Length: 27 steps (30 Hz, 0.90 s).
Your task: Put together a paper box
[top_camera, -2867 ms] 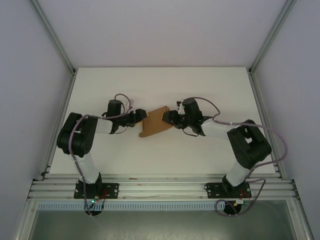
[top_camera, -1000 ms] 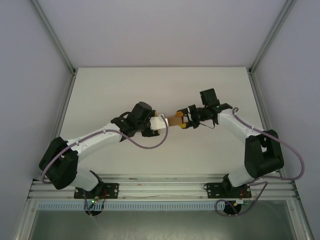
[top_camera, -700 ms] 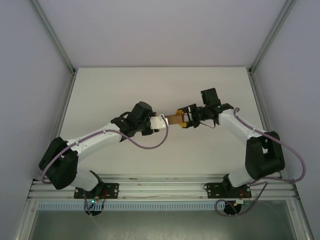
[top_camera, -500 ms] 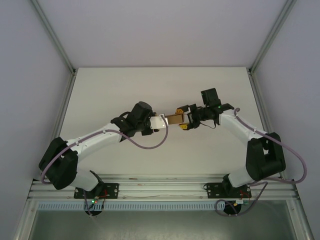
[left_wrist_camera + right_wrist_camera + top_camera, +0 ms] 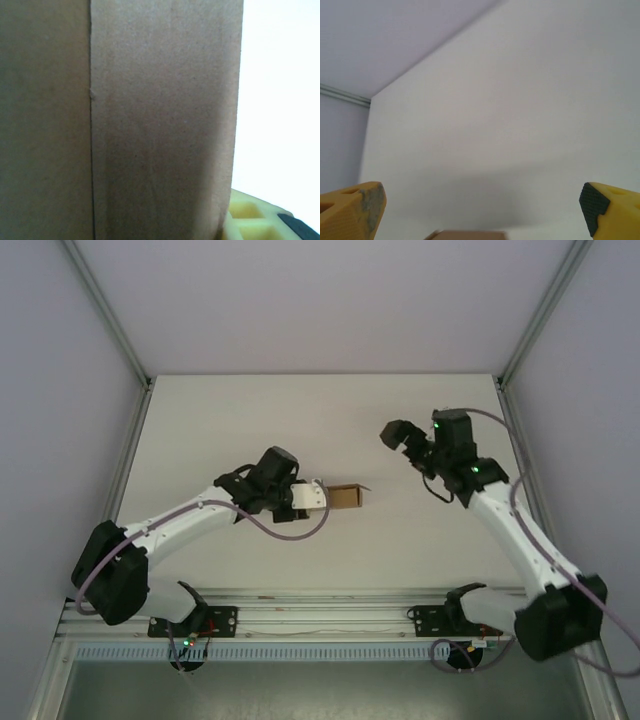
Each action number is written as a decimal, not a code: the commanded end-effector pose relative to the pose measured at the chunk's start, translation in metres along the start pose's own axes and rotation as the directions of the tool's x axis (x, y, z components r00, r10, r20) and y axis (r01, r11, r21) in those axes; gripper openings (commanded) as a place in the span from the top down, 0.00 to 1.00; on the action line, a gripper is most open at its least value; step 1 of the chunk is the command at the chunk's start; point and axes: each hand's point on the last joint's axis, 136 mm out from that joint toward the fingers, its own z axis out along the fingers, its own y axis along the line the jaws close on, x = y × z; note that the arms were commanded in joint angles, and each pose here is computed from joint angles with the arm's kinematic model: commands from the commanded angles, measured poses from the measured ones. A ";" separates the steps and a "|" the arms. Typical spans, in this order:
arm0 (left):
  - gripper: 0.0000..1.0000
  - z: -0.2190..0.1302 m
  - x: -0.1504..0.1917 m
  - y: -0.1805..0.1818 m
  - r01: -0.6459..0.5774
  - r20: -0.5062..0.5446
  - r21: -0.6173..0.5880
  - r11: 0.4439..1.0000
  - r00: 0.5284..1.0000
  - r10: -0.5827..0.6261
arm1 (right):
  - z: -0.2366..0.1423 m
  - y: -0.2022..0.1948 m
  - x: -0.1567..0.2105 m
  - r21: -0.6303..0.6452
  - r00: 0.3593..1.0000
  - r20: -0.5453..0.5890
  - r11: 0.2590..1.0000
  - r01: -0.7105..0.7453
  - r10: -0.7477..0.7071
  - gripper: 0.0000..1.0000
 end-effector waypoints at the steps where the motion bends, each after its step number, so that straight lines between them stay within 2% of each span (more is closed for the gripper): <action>1: 0.60 0.000 -0.003 -0.008 0.025 0.015 0.108 0.994 1.000 -0.027 | -0.016 -0.014 -0.007 0.078 0.893 0.118 0.900 0.429 -0.435 0.00; 4: 0.60 0.004 -0.004 -0.007 0.032 -0.008 0.154 0.987 0.999 -0.031 | -0.031 0.013 0.029 -0.141 0.800 0.105 0.788 0.600 -0.591 0.00; 7: 0.60 0.011 0.002 -0.012 0.048 -0.066 0.219 0.974 0.997 -0.034 | -0.037 0.023 0.055 -0.272 0.752 0.070 0.713 0.646 -0.655 0.00; 10: 0.59 0.021 0.007 -0.005 0.079 -0.124 0.228 0.970 0.991 -0.051 | -0.031 0.026 0.077 -0.365 0.728 -0.008 0.680 0.636 -0.686 0.02; 13: 0.59 0.028 0.009 -0.006 0.101 -0.168 0.262 0.960 0.984 -0.058 | -0.017 0.024 0.091 -0.402 0.710 -0.111 0.684 0.608 -0.696 0.07; 17: 0.58 0.036 0.015 -0.008 0.110 -0.216 0.287 0.952 0.975 -0.047 | 0.002 0.023 0.108 -0.435 0.653 -0.212 0.668 0.603 -0.727 0.10; 21: 0.58 0.041 0.015 -0.008 0.115 -0.220 0.297 0.948 0.974 -0.049 | 0.018 0.022 0.124 -0.469 0.599 -0.279 0.651 0.597 -0.750 0.26; 27: 0.58 0.043 0.015 -0.008 0.111 -0.220 0.301 0.947 0.974 -0.045 | 0.041 0.025 0.124 -0.454 0.602 -0.305 0.668 0.589 -0.738 0.40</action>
